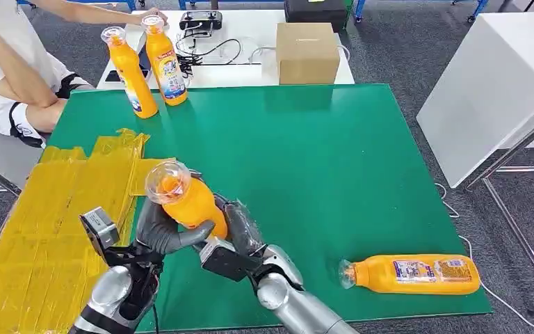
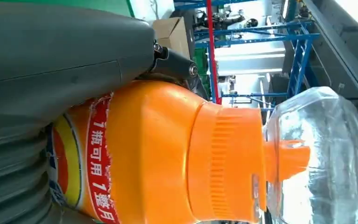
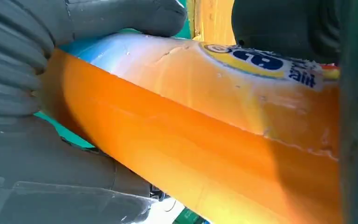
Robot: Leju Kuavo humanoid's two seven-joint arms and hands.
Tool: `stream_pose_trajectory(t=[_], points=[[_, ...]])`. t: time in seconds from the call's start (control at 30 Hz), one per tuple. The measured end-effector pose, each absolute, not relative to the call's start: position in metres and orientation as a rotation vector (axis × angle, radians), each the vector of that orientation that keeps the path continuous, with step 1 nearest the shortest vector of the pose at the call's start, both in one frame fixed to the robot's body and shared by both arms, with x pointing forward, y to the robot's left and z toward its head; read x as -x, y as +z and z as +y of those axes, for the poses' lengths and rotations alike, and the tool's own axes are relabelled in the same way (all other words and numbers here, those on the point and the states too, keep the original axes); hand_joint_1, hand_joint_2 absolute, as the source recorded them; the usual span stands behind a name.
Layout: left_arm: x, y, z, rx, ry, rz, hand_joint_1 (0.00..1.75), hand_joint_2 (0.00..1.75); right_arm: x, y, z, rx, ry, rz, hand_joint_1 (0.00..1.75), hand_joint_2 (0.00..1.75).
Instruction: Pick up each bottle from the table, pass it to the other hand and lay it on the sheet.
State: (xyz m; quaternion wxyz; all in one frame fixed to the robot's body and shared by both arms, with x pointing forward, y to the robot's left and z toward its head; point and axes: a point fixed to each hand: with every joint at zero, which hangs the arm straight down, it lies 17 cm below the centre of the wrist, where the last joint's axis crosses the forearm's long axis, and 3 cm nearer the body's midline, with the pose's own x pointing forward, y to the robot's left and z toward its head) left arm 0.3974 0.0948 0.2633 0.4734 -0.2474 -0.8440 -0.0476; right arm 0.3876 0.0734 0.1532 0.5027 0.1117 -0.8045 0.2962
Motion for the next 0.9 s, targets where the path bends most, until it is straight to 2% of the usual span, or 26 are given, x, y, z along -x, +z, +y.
stream_pose_trajectory(t=[0.03, 0.07, 0.37, 0.47, 0.63, 0.73, 0.83, 0.9], points=[[-0.397, 0.264, 0.095, 0.605, -0.116, -2.066, 1.75, 1.75, -0.387, 0.153, 0.073, -0.267, 0.712, -1.944, 0.66, 1.75], [-0.397, 0.264, 0.095, 0.606, -0.116, -2.066, 1.75, 1.75, -0.388, 0.153, 0.071, -0.263, 0.707, -1.944, 0.00, 1.75], [-0.403, 0.276, 0.095, 0.564, -0.104, -2.104, 1.75, 1.75, -0.391, 0.147, 0.046, -0.225, 0.590, -1.936, 0.00, 1.75], [-0.407, 0.279, 0.102, 0.438, -0.114, -2.155, 1.75, 1.75, -0.392, 0.148, 0.038, -0.209, 0.558, -1.941, 0.00, 1.75], [-0.421, 0.284, 0.154, -0.592, -0.318, -2.291, 1.75, 1.75, -0.393, 0.160, -0.022, -0.090, 0.403, -1.998, 0.00, 1.75], [-0.425, 0.273, 0.164, -0.977, -0.515, -2.234, 1.75, 1.75, -0.391, 0.174, -0.063, 0.000, 0.341, -2.044, 0.00, 1.75], [-0.443, 0.246, 0.183, -1.394, -0.775, -1.977, 1.75, 1.75, -0.388, 0.191, -0.093, 0.098, 0.314, -2.096, 0.00, 1.75], [-0.462, 0.215, 0.197, -1.570, -0.971, -1.767, 1.75, 1.75, -0.385, 0.204, -0.111, 0.169, 0.302, -2.130, 0.00, 1.75]])
